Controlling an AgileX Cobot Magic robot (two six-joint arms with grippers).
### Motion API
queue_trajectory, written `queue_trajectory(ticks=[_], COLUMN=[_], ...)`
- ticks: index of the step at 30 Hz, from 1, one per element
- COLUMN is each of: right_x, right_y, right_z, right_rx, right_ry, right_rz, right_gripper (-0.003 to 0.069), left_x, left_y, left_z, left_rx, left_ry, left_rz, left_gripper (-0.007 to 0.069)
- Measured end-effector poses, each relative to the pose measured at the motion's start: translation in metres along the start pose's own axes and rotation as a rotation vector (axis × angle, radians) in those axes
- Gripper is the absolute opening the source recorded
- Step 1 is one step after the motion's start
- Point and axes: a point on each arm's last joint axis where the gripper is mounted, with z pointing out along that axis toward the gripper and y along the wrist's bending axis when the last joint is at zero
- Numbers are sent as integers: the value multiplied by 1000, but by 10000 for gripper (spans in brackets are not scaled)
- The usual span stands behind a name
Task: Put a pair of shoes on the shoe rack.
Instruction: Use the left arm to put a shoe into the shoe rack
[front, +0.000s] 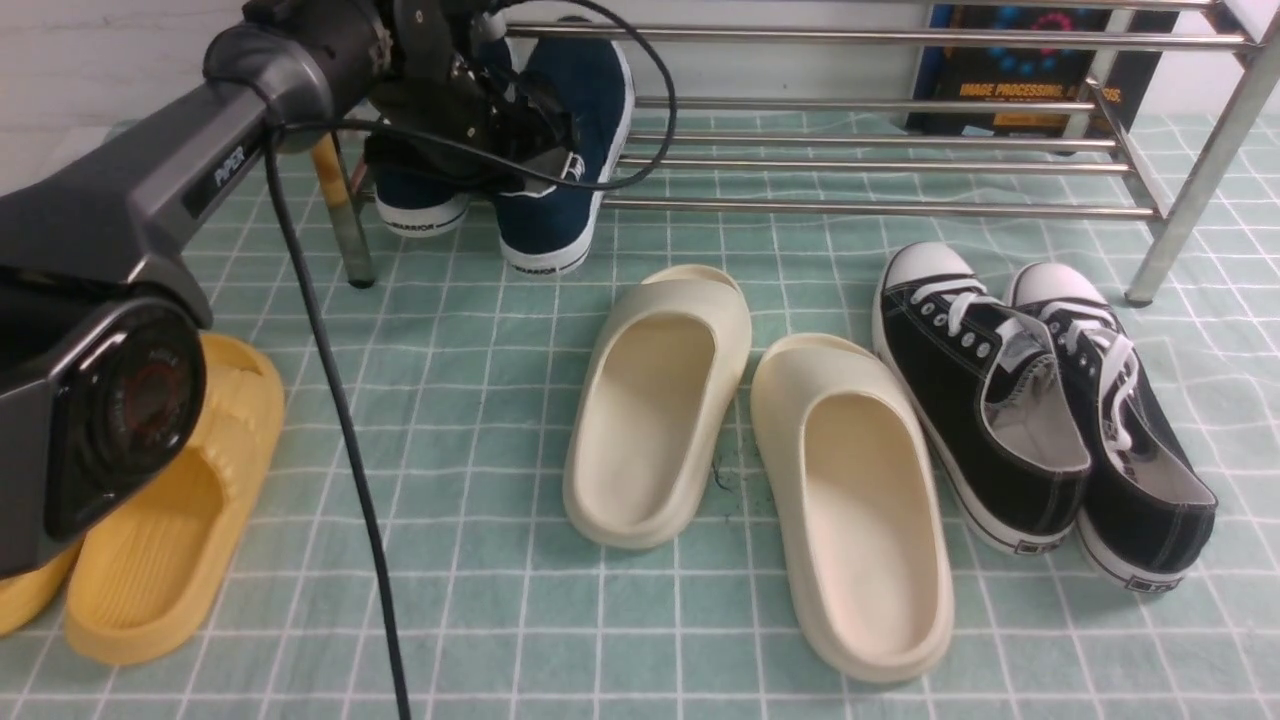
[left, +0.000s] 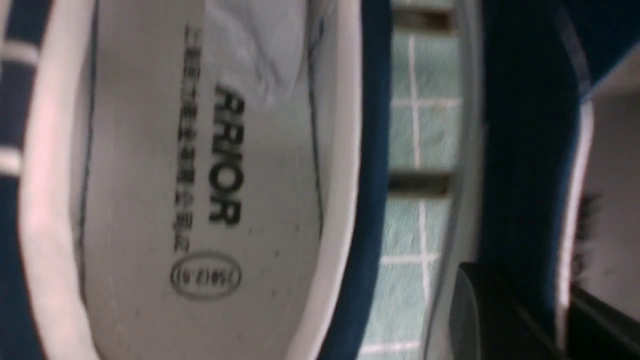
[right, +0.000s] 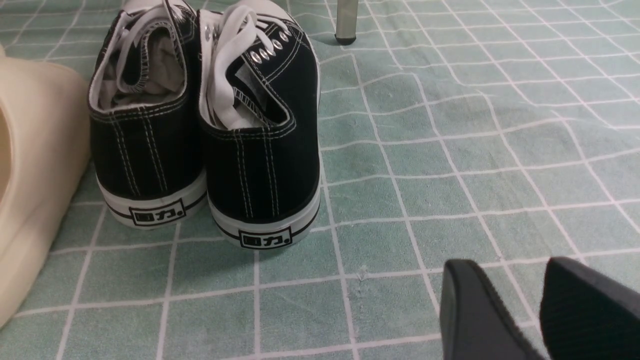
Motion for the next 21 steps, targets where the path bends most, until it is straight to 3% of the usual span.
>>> queue_trajectory(ticks=[5, 10, 14, 16, 21], right_x=[0, 0, 0, 0, 0], right_y=[0, 0, 0, 0, 0], right_z=[0, 0, 0, 0, 0], right_rx=[0, 0, 0, 0, 0], right_ry=[0, 0, 0, 0, 0], right_rz=[0, 0, 0, 0, 0], right_gripper=[246, 246, 246, 246, 246], left_x=[-4, -5, -14, -21, -21], left_y=[-1, -3, -9, -12, -14], left_z=[-3, -18, -57, -95, -131], left_rx=[8, 4, 5, -1, -21], left_ry=[-28, 6, 2, -12, 17], left_rz=[-1, 1, 11, 26, 41], left_gripper=[212, 262, 245, 206, 120])
